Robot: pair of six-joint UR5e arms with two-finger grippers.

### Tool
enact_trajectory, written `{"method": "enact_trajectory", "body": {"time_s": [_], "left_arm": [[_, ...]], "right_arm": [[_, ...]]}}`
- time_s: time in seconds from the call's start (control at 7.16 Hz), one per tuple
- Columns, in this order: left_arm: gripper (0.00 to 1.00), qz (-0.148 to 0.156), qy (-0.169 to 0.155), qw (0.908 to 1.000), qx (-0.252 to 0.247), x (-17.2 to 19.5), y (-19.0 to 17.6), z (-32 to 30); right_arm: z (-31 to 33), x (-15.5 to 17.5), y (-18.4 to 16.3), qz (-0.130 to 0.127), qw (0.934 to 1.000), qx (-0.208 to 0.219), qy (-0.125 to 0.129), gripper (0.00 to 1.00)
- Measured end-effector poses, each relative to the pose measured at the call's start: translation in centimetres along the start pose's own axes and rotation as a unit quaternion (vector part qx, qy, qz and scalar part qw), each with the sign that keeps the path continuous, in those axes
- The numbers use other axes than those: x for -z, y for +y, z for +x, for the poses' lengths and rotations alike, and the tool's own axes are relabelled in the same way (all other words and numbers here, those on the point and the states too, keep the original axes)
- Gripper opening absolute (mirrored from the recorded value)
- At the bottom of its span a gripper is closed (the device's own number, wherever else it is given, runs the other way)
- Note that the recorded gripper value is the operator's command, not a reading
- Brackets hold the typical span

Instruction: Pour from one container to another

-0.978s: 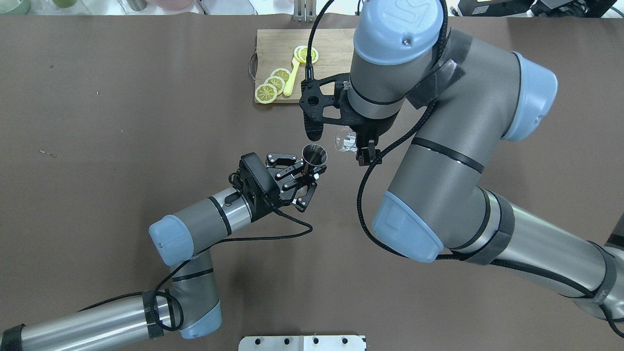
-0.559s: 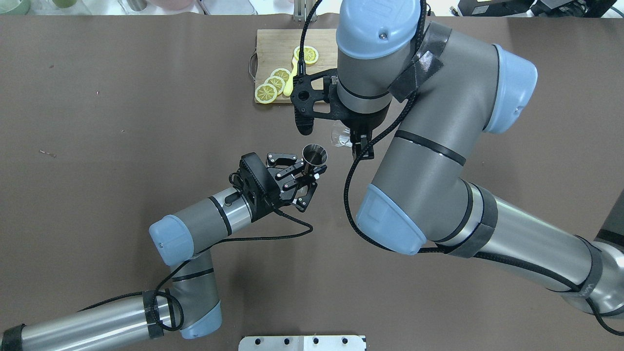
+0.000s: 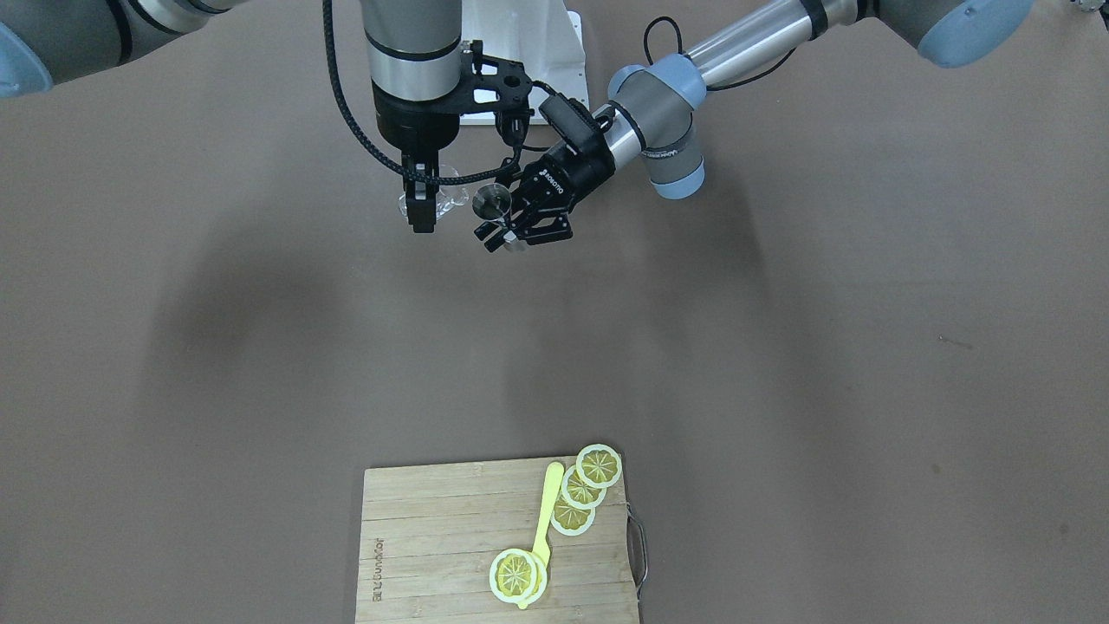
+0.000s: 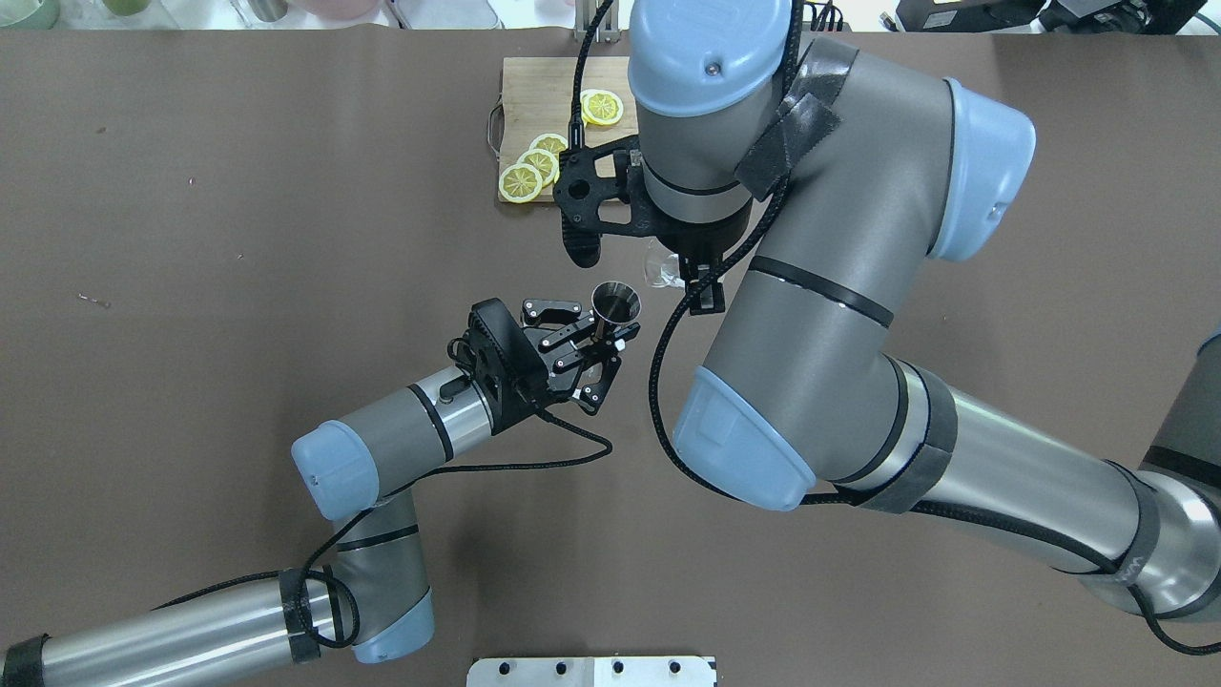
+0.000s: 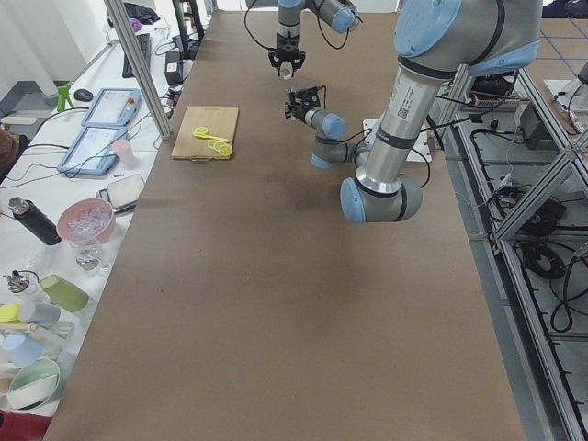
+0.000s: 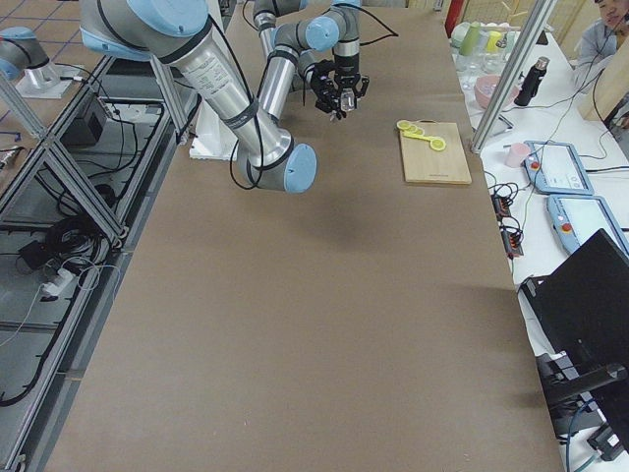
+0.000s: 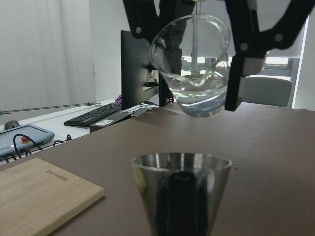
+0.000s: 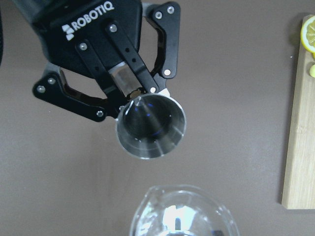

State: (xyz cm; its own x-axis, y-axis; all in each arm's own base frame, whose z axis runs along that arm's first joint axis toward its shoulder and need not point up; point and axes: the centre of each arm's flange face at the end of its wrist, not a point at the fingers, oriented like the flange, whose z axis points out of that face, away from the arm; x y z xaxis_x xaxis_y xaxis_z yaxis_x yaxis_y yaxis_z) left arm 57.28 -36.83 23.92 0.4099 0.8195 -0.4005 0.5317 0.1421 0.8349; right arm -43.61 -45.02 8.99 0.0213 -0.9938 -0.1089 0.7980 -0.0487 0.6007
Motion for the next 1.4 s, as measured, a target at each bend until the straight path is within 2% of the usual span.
{"method": "enact_trajectory", "body": {"time_s": [0.84,1.4], "left_arm": [[0.00,0.000,-0.002,1.0000,0.000,0.0,0.1,0.0],[0.00,0.000,-0.002,1.0000,0.000,0.1,0.2,-0.2]], "right_arm": [[-1.7,0.0,-1.6,-0.021,0.9989,0.042,-0.007,0.00],[-2.7,0.0,-2.7,-0.051,0.9973,0.051,-0.010,0.00]]}}
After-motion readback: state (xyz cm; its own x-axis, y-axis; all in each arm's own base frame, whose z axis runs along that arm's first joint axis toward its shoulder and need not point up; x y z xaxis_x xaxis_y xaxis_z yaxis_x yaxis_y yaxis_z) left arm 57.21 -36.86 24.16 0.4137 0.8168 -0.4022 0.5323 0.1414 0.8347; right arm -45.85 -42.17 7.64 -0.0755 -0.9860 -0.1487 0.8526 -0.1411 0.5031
